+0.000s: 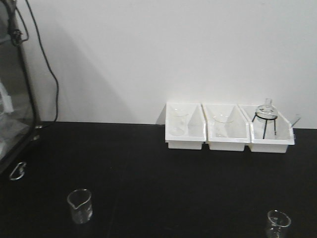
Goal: Sort red and green spoons into left cabinet
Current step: 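Drive the base away from the bench to the white cabinet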
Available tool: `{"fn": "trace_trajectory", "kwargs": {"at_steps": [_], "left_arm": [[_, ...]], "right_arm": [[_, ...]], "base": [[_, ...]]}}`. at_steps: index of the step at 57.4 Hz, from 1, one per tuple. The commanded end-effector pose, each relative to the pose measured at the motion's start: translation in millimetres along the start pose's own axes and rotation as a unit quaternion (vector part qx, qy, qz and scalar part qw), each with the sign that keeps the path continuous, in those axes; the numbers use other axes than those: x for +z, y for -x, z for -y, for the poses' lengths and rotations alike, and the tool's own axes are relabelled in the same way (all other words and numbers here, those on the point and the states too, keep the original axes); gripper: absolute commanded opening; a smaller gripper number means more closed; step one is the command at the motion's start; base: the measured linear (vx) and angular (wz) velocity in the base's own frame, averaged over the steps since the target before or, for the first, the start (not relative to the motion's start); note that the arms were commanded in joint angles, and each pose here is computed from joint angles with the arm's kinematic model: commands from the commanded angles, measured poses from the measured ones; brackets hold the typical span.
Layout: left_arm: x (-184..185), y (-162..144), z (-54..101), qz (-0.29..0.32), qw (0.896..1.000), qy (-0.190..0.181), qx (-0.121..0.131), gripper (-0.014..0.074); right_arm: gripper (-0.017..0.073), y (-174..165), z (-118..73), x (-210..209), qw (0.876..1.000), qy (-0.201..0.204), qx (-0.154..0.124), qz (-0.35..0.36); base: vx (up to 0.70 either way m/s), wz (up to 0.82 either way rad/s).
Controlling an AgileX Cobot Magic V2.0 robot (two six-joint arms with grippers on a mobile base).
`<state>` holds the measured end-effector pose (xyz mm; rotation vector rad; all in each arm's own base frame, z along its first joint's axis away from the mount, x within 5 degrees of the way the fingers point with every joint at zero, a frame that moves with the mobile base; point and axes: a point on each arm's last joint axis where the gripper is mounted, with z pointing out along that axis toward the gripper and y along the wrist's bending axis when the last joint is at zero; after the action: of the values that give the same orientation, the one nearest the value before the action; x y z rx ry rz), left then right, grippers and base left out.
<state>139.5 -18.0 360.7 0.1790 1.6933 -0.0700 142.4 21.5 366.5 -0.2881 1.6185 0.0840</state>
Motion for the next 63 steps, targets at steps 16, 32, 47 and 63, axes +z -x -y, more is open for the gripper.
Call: {"fn": "trace_trajectory", "kwargs": {"at_steps": [16,32,47,63], "left_arm": [[-2.9,15.8,-2.2,0.051,0.999,0.012,-0.002,-0.0001],[-3.3,15.9,-2.2,0.052,0.999,0.012,-0.002,-0.0001],[-3.3,15.9,-2.2,0.052,0.999,0.012,-0.002,-0.0001],[-3.3,15.9,-2.2,0.052,0.999,0.012,-0.002,-0.0001]], "right_arm": [[-0.0003,12.2,4.3,-2.8,0.999,-0.02,0.005,0.027],[-0.0003,12.2,4.3,-2.8,0.999,-0.02,0.005,0.027],[-0.0003,12.2,4.3,-2.8,0.999,-0.02,0.005,0.027],[-0.0003,12.2,4.3,-2.8,0.999,-0.02,0.005,0.027]], "base": [[-0.16,0.63],[-0.17,0.67],[-0.16,0.63],[-0.15,0.59]]}}
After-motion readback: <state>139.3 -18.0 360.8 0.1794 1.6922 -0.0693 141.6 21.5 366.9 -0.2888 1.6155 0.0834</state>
